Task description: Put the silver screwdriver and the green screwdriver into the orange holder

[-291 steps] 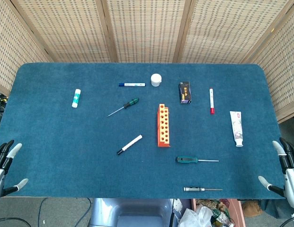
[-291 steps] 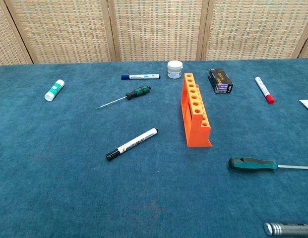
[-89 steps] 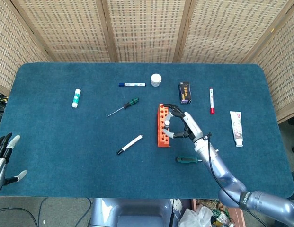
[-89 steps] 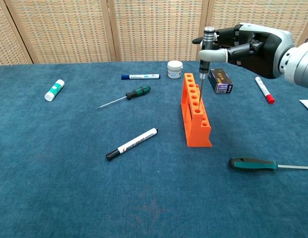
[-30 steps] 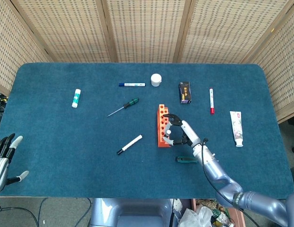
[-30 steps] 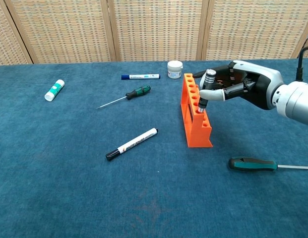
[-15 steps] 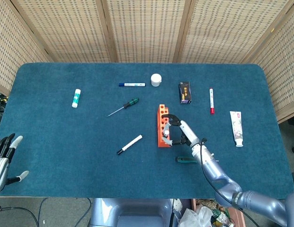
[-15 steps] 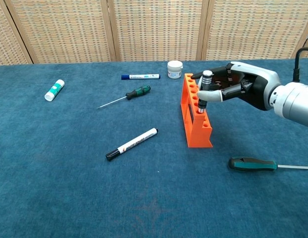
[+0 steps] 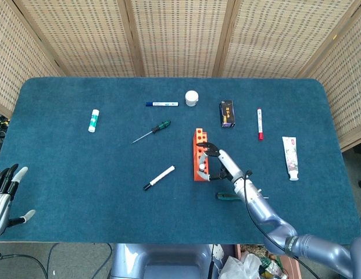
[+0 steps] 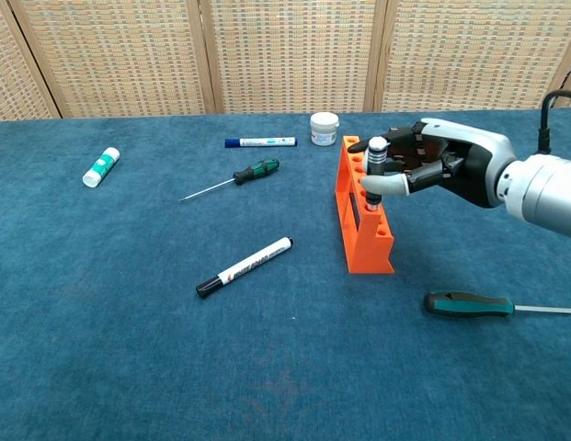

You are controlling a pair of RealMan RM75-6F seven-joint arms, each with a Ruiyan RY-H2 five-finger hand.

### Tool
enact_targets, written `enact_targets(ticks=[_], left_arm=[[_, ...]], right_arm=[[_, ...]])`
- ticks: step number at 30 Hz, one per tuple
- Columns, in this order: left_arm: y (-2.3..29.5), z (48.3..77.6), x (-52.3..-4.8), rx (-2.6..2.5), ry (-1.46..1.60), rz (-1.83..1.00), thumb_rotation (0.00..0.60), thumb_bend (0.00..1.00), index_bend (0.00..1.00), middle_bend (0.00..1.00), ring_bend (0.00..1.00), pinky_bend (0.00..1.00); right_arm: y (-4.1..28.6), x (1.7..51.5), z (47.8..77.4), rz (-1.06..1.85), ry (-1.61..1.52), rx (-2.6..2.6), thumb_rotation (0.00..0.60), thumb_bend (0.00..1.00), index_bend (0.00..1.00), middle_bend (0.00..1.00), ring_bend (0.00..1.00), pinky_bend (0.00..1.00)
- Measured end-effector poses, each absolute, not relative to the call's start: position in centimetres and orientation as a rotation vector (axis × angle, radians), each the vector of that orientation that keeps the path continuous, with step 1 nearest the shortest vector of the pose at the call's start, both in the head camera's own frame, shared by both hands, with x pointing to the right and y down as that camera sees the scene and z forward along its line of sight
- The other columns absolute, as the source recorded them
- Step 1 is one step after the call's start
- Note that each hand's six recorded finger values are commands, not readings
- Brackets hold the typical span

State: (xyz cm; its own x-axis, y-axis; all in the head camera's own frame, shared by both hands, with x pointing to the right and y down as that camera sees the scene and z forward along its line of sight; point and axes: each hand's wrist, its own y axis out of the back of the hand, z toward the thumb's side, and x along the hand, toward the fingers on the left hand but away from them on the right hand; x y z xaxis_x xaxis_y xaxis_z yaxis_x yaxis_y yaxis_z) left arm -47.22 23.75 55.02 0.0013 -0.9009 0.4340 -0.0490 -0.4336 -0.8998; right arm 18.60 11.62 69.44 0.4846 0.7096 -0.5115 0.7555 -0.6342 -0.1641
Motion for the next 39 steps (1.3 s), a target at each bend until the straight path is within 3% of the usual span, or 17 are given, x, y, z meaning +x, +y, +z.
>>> enact_targets(ticks=[31, 39], left_arm=[[23.8, 55.0, -47.2, -1.570, 1.004, -1.516, 0.600, 0.00, 0.00, 0.00, 0.00, 0.00], [23.7, 54.9, -47.2, -1.571, 1.006, -1.515, 0.600, 0.00, 0.00, 0.00, 0.00, 0.00]], right_arm=[[11.5, 20.1, 69.3, -0.890, 1.287, 2.639, 0.600, 0.31, 0.43, 0.06, 0.00, 0.00], [11.4, 21.0, 67.6, -0.868, 1.298, 2.683, 0.600, 0.31, 0.24, 0.02, 0.00, 0.00]])
